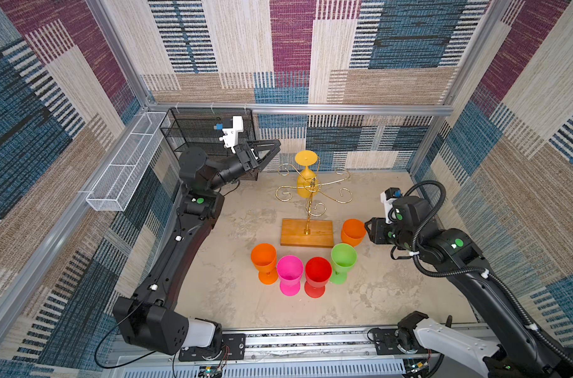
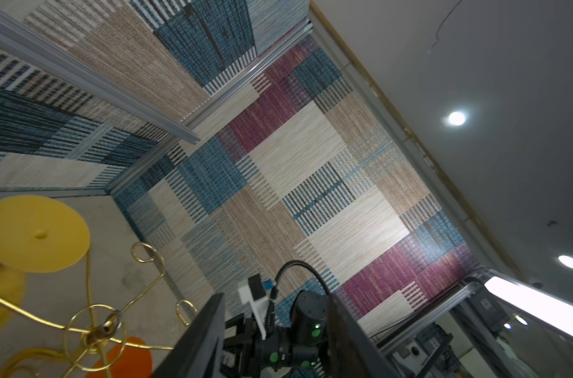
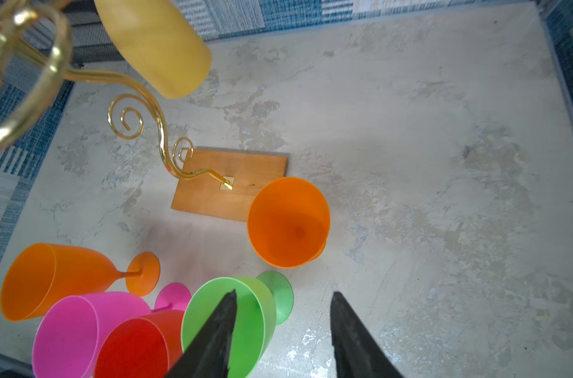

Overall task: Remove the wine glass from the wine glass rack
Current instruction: 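Open the right gripper and withdraw it while the left gripper reaches toward the yellow glass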

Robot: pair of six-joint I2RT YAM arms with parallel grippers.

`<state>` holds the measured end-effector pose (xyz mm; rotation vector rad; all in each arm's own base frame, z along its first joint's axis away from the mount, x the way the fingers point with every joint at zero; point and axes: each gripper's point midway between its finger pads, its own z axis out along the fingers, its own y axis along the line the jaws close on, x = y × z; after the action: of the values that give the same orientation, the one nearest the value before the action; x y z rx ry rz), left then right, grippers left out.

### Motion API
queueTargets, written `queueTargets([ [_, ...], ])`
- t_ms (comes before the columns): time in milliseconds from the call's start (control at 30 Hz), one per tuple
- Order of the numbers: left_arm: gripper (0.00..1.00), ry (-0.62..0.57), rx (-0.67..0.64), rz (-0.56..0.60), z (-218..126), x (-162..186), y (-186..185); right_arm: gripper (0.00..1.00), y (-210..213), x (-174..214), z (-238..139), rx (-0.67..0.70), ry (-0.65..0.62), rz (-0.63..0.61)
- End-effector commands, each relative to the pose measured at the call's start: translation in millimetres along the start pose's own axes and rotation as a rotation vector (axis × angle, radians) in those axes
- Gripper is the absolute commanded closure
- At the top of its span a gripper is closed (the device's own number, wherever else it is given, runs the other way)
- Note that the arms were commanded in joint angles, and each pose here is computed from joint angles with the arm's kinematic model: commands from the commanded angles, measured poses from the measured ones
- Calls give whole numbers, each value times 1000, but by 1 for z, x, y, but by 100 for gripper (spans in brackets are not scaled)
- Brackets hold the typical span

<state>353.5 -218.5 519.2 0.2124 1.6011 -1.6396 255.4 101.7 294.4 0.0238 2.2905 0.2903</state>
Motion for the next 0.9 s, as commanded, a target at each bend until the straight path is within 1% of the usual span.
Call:
queueTargets([
  [0,47,167,-194,-35,-3,28,69,50,-15,-19,-14,62,-125,59],
  [100,48,181,-158,-95,7,15,94,49,-17,-24,-24,53,-178,72],
  [267,50,213,-176,-93,25,3,130,49,-20,-23,-31,52,-200,73],
  [533,51,246,-155,-63,49,-14,159,49,-23,-20,-34,52,-215,81],
  [633,54,239,-173,-24,53,-16,169,49,-23,-20,-34,50,-214,81],
  [867,55,290,-158,19,66,0,176,49,-22,-20,-33,46,-217,79],
])
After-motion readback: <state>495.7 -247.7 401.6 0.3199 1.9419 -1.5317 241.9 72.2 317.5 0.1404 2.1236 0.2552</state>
